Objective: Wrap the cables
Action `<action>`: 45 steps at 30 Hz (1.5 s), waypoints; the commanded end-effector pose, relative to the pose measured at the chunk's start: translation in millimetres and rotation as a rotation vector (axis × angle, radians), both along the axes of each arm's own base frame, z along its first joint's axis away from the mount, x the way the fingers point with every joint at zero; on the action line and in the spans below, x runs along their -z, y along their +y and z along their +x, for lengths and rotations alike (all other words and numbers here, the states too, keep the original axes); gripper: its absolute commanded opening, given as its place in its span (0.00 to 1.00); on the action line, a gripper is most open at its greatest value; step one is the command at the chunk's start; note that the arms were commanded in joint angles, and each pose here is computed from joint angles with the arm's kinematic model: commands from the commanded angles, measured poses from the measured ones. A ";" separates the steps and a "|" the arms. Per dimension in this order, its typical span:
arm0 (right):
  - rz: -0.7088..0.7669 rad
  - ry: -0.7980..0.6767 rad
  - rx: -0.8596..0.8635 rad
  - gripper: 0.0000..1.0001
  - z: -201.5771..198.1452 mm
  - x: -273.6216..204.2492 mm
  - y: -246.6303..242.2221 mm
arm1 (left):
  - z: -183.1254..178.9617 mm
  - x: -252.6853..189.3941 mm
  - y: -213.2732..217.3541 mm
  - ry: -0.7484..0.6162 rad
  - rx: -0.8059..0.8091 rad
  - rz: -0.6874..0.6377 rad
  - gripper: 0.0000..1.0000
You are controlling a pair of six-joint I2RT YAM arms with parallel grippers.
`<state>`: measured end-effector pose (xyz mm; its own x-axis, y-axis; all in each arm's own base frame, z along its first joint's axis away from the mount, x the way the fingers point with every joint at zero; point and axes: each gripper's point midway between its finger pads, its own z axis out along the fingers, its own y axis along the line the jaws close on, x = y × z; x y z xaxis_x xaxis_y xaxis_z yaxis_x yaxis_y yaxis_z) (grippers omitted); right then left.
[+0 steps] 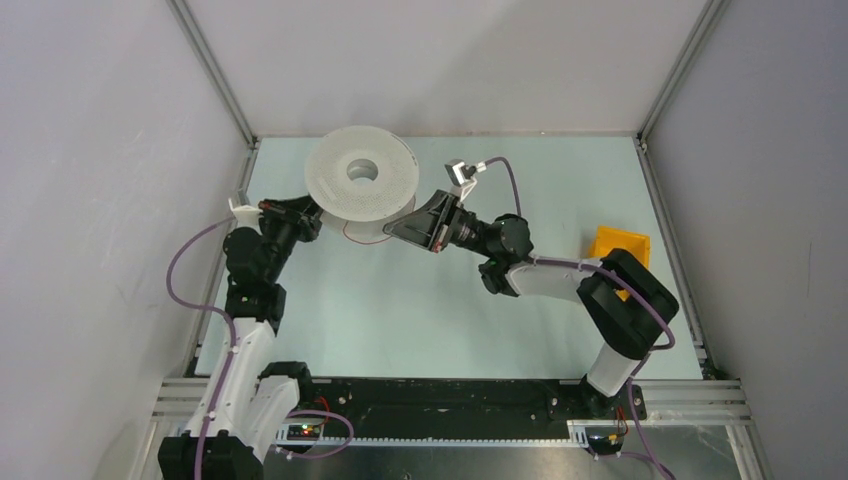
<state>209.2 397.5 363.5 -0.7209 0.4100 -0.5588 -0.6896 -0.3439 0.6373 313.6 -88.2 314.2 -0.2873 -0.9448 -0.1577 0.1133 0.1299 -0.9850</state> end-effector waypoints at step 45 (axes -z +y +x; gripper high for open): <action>-0.181 0.387 0.470 0.00 118.1 96.8 58.8 | -5.7 -44.2 3.6 -0.120 -0.020 -0.122 0.00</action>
<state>308.9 450.4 305.0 -0.6697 0.6443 -0.3693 -0.5300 -0.0663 0.8454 324.9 -68.4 301.2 -0.1796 -0.9786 -0.1005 0.0493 0.0931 -0.9944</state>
